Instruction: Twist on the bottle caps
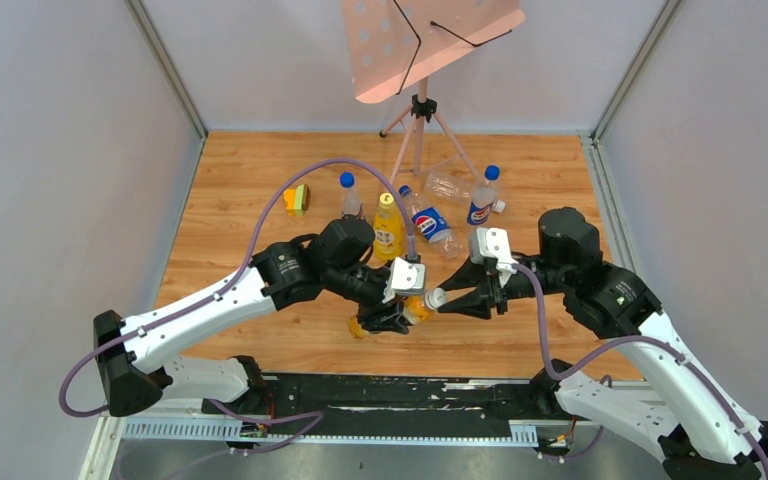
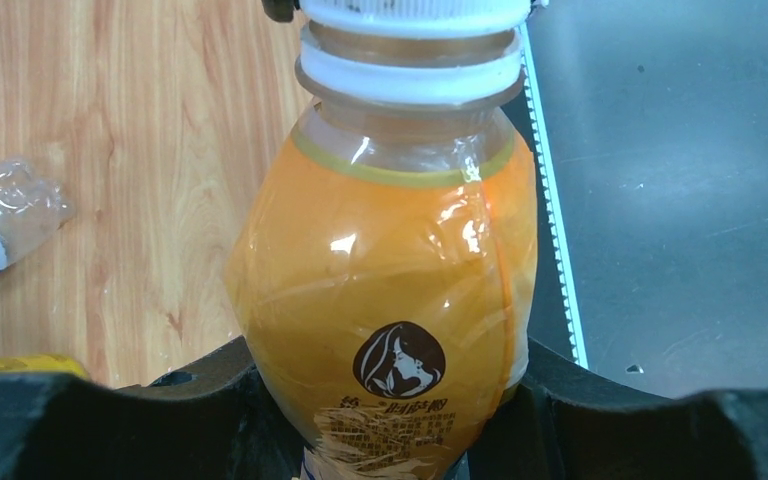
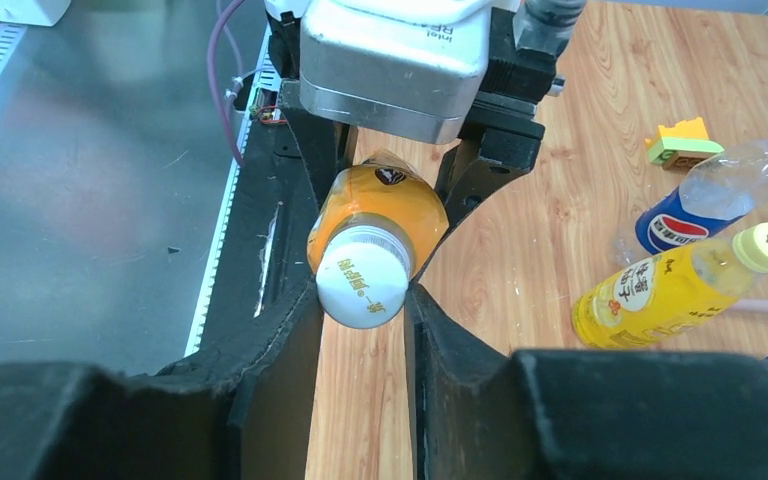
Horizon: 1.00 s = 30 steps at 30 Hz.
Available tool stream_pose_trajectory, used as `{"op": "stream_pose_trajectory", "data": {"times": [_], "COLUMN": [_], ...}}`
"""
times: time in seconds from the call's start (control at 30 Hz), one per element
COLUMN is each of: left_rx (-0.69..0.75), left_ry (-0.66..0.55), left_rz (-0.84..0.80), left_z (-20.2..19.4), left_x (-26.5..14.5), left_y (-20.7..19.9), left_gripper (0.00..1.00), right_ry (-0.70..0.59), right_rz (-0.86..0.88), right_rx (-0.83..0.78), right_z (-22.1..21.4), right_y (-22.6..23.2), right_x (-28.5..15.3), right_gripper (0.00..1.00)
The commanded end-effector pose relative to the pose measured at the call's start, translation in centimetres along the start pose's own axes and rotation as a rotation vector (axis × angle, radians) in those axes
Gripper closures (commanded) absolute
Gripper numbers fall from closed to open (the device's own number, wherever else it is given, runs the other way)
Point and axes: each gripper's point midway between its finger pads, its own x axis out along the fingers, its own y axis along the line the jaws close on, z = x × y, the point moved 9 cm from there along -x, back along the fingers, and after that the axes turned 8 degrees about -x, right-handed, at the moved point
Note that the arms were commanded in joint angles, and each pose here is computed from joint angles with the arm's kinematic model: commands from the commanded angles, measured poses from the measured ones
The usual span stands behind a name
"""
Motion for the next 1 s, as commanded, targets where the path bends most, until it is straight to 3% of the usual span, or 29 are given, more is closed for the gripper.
{"op": "stream_pose_trajectory", "data": {"times": [0.0, 0.1, 0.27, 0.43, 0.53, 0.63, 0.8, 0.9, 0.97], "left_rx": [0.076, 0.115, 0.199, 0.293, 0.352, 0.334, 0.265, 0.209, 0.193], "left_ry": [-0.046, -0.046, -0.052, -0.077, -0.044, 0.002, 0.089, 0.118, 0.125], "left_rz": [0.052, 0.214, 0.497, 0.73, 0.756, 0.746, 0.652, 0.527, 0.452], "left_z": [2.0, 2.5, 2.8, 3.0, 2.5, 1.7, 0.6, -0.3, -0.7], "left_x": [-0.7, -1.6, -3.1, -4.5, -4.4, -4.4, -3.6, -2.9, -2.6], "left_y": [0.5, 1.7, 4.0, 4.8, 4.7, 4.6, 4.4, 4.4, 4.2], "left_gripper": [0.93, 0.93, 0.93, 0.94, 0.94, 0.95, 0.96, 0.97, 0.97], "right_ry": [-0.013, 0.056, 0.12, 0.077, 0.049, 0.037, 0.024, 0.042, 0.057], "right_rz": [-0.002, -0.087, -0.286, -0.572, -0.586, -0.54, -0.482, -0.45, -0.392], "right_rx": [0.043, 0.196, 0.616, 1.136, 1.255, 1.149, 0.795, 0.509, 0.326], "right_z": [1.1, 0.2, -0.5, -0.9, -0.5, 0.7, 1.4, 1.1, 0.4], "right_y": [-0.6, -1.7, -4.0, -6.2, -6.5, -6.5, -5.1, -4.0, -3.0], "right_x": [0.3, 1.0, 2.9, 4.8, 5.3, 4.8, 2.5, 0.8, 0.1], "right_gripper": [0.93, 1.0, 1.0, 1.0, 1.0, 0.9, 0.44, 0.34, 0.33]}}
